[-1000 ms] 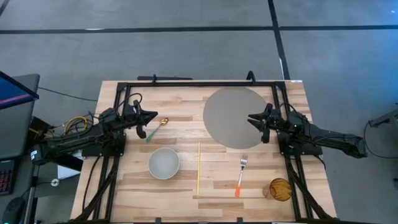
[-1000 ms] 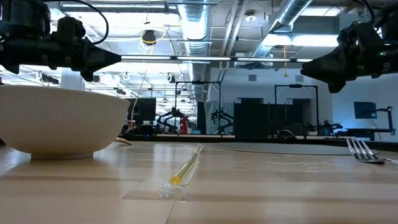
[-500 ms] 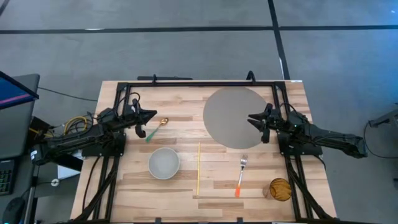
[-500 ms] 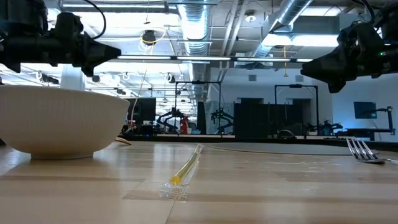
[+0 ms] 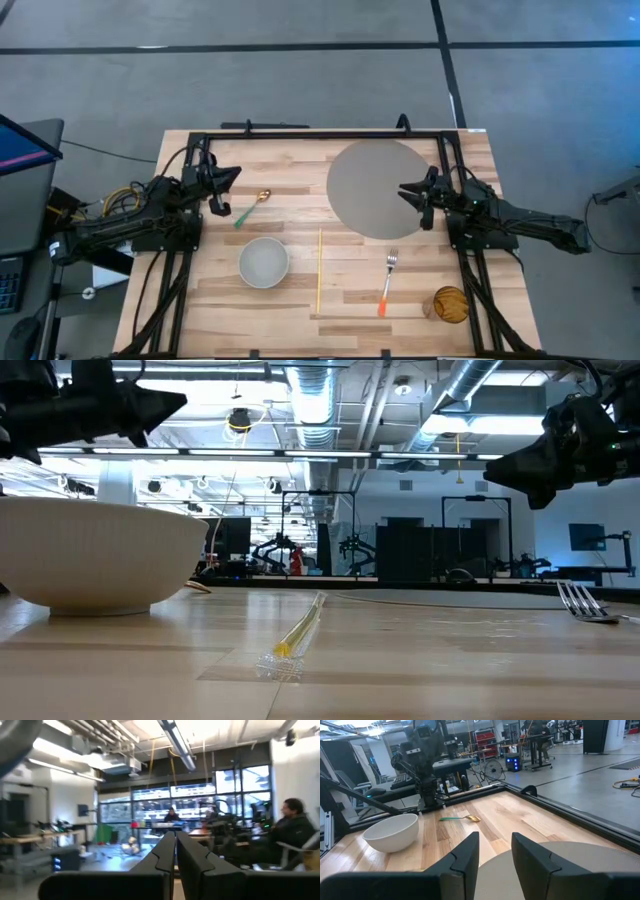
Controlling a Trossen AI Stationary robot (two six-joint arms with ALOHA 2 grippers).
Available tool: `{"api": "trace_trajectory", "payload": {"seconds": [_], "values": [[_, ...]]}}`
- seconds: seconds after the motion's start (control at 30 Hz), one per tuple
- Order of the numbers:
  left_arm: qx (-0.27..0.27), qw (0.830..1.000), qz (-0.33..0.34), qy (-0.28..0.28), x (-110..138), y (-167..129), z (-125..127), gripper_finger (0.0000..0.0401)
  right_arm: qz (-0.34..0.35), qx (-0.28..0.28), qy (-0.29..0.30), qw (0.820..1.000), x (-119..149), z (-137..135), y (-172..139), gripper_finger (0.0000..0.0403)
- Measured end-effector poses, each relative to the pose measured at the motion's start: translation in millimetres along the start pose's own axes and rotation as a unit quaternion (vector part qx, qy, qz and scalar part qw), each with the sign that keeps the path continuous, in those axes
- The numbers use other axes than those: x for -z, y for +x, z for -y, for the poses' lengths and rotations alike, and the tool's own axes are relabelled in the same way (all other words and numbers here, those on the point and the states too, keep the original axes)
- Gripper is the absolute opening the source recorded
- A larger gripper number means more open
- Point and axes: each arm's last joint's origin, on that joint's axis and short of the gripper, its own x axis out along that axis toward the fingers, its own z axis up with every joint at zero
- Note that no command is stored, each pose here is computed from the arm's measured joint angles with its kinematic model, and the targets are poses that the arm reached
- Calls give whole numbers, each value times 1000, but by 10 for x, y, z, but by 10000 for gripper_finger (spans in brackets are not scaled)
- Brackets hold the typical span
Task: Pick & Place Utensil
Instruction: Put the gray bowl on the gray mat
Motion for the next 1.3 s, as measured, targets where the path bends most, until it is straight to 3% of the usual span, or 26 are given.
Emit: {"api": "trace_trajectory", "payload": {"seconds": [0.27,0.53,0.8,1.3], "values": [[-13,1000,-21,12,-114,207,-48,74,0,0,0,1000,1,0,0,109],[-41,997,-64,26,-301,639,-130,123,0,0,0,1000,1,0,0,109],[-31,979,-199,38,-373,983,-183,122,0,0,0,1000,0,0,0,109],[-38,958,-284,7,-246,922,-203,121,0,0,0,1000,1,0,0,109]]}}
